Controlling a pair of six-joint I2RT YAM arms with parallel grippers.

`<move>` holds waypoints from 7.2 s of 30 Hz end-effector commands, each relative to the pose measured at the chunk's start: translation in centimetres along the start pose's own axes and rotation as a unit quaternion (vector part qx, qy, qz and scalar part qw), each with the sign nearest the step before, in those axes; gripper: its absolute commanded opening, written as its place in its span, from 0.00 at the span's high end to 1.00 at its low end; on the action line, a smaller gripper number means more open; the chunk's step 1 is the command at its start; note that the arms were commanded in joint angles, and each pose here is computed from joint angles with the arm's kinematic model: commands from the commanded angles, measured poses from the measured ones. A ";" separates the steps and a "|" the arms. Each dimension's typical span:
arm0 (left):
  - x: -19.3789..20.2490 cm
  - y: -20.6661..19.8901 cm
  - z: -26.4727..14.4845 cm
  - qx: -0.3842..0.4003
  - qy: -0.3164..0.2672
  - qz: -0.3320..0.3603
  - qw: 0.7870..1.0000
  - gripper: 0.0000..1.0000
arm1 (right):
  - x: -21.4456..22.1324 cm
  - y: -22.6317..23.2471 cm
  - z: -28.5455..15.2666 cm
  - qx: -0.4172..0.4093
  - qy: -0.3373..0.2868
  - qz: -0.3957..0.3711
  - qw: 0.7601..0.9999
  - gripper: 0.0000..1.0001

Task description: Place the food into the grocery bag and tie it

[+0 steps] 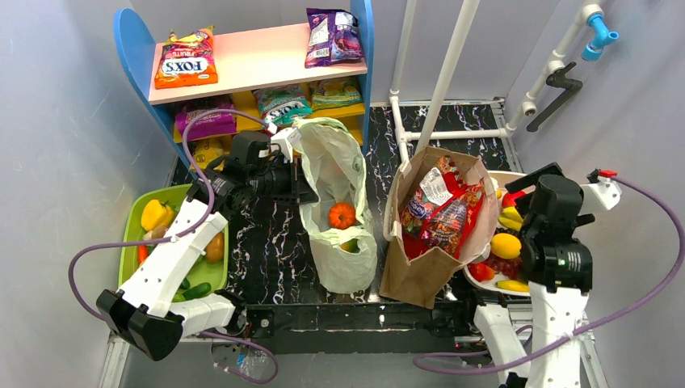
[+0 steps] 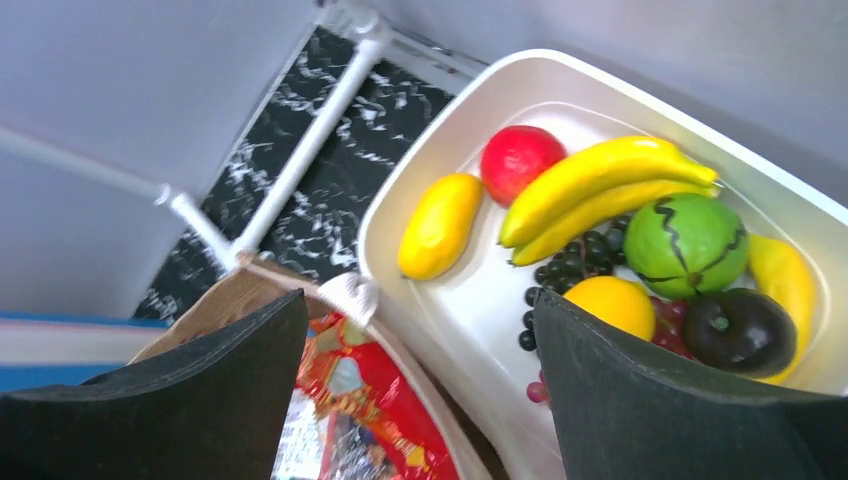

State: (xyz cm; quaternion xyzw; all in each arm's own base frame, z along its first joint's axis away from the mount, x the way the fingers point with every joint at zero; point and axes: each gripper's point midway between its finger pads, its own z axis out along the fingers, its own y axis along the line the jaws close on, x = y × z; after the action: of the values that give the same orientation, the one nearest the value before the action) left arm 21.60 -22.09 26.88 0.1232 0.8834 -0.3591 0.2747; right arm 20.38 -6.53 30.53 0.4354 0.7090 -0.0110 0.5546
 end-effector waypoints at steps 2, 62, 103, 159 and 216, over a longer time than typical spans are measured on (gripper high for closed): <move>0.6 -0.8 -0.1 0.023 0.005 -0.009 1.000 1.00 | -0.1 -4.5 3.8 0.192 -0.040 0.011 0.981 0.10; 1.6 1.0 -0.4 -0.018 0.017 0.004 1.000 1.00 | 15.5 -10.2 10.2 0.219 0.244 0.052 0.943 0.67; 0.7 -0.5 -2.2 0.001 -0.035 -0.011 0.999 1.00 | -1.4 17.9 -11.4 -0.549 0.198 -0.009 0.812 0.91; 1.0 0.1 -1.8 -0.005 -0.043 -0.022 0.999 1.00 | 19.5 28.7 -19.8 -0.559 0.378 -0.263 0.689 0.15; 1.5 -0.3 -2.1 0.003 -0.024 -0.008 1.000 1.00 | 2.9 -6.8 7.0 0.326 0.057 -0.009 0.944 0.12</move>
State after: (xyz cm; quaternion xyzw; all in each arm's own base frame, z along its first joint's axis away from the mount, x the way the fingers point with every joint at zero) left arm 19.96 -20.80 26.50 0.0948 0.8827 -0.3592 0.2879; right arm 23.48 -10.90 24.84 0.5226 0.7323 -0.1785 0.3984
